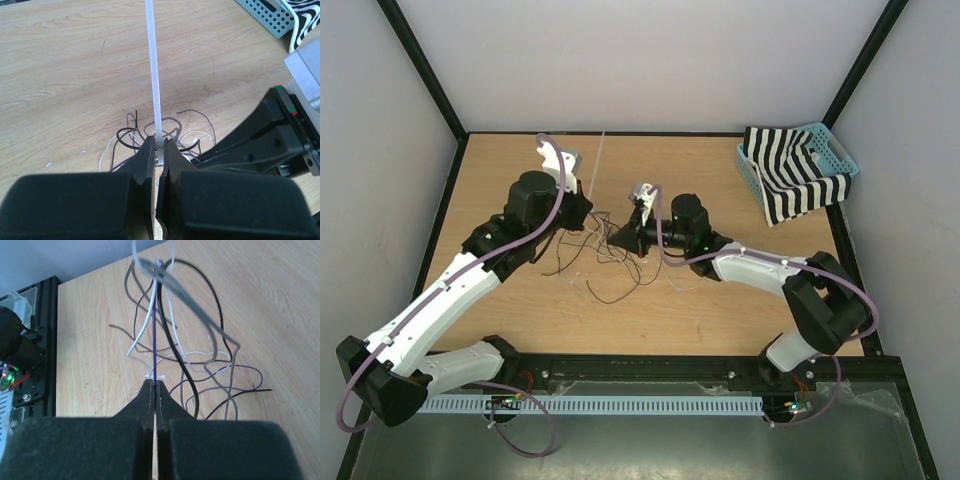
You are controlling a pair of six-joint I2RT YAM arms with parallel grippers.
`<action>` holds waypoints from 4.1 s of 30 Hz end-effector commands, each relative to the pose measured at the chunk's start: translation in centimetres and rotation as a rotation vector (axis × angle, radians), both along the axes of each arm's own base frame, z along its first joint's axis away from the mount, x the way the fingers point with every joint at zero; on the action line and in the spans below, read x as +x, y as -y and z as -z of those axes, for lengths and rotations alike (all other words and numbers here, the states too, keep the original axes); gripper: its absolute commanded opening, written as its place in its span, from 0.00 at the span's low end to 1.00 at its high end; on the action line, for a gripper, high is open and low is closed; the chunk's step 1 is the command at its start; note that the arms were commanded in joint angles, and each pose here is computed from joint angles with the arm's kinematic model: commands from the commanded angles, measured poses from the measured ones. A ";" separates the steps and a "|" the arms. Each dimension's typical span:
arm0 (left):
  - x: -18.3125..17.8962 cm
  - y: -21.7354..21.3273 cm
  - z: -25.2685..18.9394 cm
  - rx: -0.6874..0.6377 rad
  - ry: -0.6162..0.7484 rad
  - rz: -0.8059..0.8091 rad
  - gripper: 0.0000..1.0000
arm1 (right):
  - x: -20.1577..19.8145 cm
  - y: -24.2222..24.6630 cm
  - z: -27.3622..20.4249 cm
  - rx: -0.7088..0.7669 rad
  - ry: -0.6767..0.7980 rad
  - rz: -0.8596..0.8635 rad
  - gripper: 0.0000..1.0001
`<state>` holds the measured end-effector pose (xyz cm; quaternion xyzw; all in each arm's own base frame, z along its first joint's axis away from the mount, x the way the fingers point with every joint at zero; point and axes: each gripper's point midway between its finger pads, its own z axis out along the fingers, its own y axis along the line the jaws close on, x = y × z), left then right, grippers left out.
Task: Zip-tie the wires
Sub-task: Adjust the cable at the center of the board.
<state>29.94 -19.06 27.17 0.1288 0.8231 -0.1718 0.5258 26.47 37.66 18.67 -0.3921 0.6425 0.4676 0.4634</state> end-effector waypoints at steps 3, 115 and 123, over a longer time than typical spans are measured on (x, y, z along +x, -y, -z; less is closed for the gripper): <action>0.6 -0.1 -1.8 -0.020 0.058 -0.022 0.00 | -2.0 1.4 -0.1 -0.011 0.005 -0.009 0.00; -0.1 -0.4 1.5 -0.152 -0.033 -0.125 0.00 | -0.1 -7.6 -0.3 0.168 0.673 0.233 0.58; -0.2 -0.1 1.6 -0.162 -0.041 -0.120 0.00 | 2.0 -7.8 0.4 0.165 0.653 0.270 0.54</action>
